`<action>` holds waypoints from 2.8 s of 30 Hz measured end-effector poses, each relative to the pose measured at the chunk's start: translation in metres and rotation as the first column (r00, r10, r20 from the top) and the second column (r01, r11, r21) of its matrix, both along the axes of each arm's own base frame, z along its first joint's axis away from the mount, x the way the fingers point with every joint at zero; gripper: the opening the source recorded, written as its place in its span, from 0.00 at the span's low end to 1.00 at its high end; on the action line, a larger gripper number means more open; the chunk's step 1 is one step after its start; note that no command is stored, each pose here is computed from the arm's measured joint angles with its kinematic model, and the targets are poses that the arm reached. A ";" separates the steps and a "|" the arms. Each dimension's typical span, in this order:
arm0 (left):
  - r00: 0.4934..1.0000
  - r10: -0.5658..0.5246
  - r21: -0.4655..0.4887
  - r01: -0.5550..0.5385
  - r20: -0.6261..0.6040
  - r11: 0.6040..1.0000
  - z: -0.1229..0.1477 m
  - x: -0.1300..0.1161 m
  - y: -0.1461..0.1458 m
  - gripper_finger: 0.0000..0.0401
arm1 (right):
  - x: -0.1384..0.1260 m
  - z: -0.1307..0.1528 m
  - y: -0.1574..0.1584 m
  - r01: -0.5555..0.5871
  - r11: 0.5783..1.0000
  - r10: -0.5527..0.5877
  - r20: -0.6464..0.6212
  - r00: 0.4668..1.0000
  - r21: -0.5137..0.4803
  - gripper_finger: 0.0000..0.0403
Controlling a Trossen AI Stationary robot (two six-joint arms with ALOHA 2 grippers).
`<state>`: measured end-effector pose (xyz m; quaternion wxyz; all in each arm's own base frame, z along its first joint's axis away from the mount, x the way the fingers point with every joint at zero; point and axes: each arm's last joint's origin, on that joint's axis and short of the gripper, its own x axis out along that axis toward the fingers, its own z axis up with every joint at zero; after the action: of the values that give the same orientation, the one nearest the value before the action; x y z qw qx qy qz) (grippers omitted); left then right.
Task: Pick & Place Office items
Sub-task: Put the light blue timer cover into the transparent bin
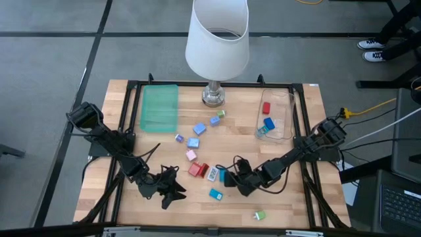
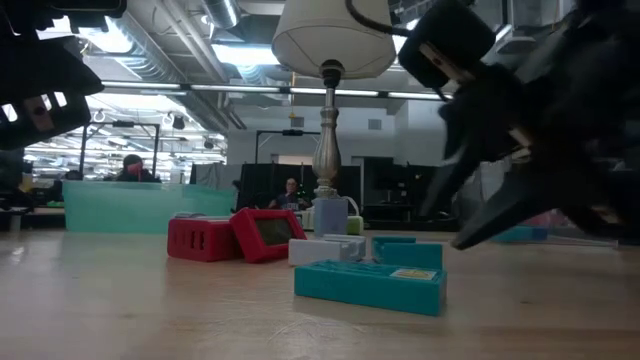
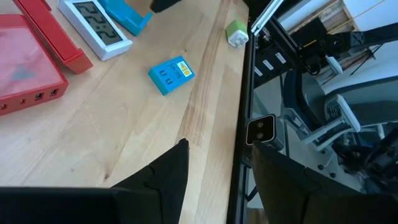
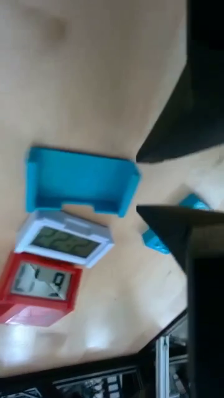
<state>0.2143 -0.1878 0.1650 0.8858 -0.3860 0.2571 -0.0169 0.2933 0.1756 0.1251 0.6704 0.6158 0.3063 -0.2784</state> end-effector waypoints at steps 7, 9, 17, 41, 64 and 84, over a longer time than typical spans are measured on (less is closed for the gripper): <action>1.000 0.005 -0.015 -0.005 -0.004 1.000 0.000 0.000 0.000 0.42 | 0.010 -0.001 -0.016 -0.188 0.977 0.185 -0.040 0.982 -0.100 0.63; 1.000 0.002 -0.019 -0.002 -0.006 1.000 0.000 0.000 0.000 0.42 | 0.011 -0.001 -0.019 -0.259 0.960 0.254 -0.056 0.966 -0.105 0.67; 1.000 0.005 -0.031 -0.005 -0.010 1.000 0.000 0.000 0.000 0.42 | 0.013 0.026 -0.035 -0.394 0.889 0.397 -0.038 0.917 -0.234 0.59; 0.997 0.070 -0.076 -0.071 -0.023 0.995 0.000 0.007 0.008 0.42 | 0.013 0.046 -0.103 -0.695 0.516 0.630 -0.327 0.704 -0.501 0.50; 0.988 0.147 0.024 -0.146 -0.052 0.989 -0.005 0.023 0.035 0.42 | 0.013 0.042 -0.134 -0.824 0.424 0.779 -0.312 0.544 -0.377 0.50; 0.988 0.141 0.032 -0.139 -0.058 0.990 -0.005 0.031 0.047 0.42 | 0.061 0.033 -0.105 -0.881 0.165 0.825 -0.427 0.369 -0.444 0.50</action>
<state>0.2453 -0.1411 0.1601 0.8820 -0.3910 0.2561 0.0607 0.3540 0.0702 0.1584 0.8523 0.0692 0.5170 0.0378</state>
